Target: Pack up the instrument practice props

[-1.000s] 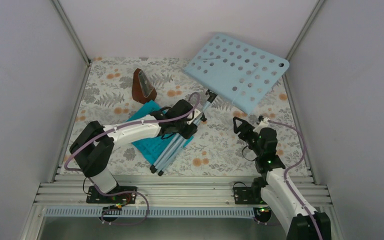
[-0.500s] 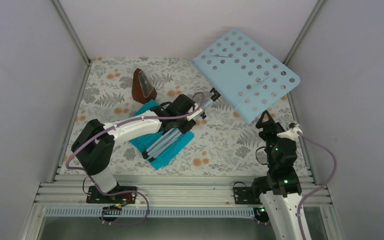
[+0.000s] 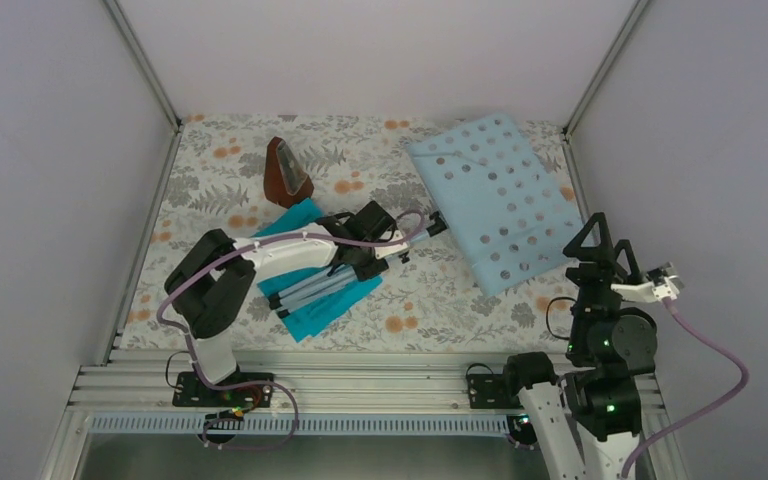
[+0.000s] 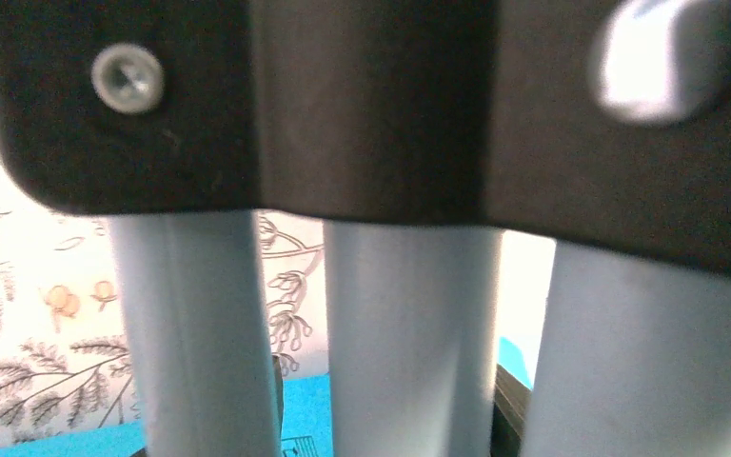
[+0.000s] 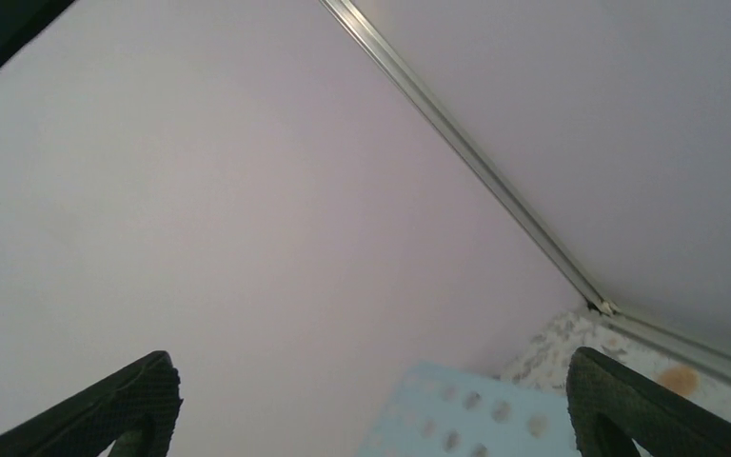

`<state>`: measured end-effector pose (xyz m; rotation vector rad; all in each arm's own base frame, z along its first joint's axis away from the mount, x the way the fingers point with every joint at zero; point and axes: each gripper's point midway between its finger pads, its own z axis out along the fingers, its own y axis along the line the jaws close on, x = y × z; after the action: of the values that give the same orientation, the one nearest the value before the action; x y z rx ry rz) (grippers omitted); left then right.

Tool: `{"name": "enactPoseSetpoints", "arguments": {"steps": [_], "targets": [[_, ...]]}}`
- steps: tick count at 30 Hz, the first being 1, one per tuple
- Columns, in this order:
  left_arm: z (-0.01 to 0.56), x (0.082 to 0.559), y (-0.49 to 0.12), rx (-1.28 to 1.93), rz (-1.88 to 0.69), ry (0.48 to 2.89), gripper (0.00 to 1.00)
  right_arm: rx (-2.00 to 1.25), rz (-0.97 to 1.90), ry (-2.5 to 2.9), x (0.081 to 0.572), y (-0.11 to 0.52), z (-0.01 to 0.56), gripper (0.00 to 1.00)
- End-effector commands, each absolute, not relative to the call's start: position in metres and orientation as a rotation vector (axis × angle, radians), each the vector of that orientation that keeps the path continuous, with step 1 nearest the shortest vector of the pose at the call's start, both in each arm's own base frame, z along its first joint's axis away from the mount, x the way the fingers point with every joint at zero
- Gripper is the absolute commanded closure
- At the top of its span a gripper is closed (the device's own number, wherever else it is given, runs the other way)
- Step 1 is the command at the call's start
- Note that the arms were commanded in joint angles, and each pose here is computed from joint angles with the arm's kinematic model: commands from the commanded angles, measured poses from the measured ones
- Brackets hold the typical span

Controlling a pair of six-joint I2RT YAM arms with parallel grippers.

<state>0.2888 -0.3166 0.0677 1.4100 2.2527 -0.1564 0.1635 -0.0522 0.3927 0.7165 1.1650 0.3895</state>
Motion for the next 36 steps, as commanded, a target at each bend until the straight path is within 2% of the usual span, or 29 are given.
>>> {"name": "enactPoseSetpoints", "arguments": {"steps": [1, 9, 19, 24, 26, 27, 36], "targets": [[0.157, 0.320, -0.387, 1.337, -0.321, 1.883, 0.98, 0.646, 0.364, 1.157, 0.161, -0.048, 0.413, 0.04], [0.123, 0.321, -0.410, 1.447, -0.196, 1.906, 0.98, 0.468, 0.378, 1.373, 0.211, -0.011, 0.403, 0.03], [0.090, 0.313, -0.418, 1.589, -0.109, 1.940, 0.97, 0.422, 0.435, 1.447, 0.230, 0.006, 0.377, 0.03], [0.073, 0.313, -0.419, 1.625, -0.042, 1.967, 0.82, 0.426, 0.440, 1.472, 0.234, 0.008, 0.367, 0.02], [0.072, 0.314, -0.421, 1.620, -0.026, 1.967, 0.70, 0.427, 0.438, 1.473, 0.234, 0.008, 0.365, 0.02], [0.071, 0.314, -0.422, 1.618, -0.021, 1.965, 0.66, 0.429, 0.437, 1.472, 0.234, 0.007, 0.365, 0.02], [0.069, 0.308, -0.426, 1.640, -0.008, 1.952, 0.51, 0.439, 0.439, 1.472, 0.234, 0.007, 0.359, 0.02]]}}
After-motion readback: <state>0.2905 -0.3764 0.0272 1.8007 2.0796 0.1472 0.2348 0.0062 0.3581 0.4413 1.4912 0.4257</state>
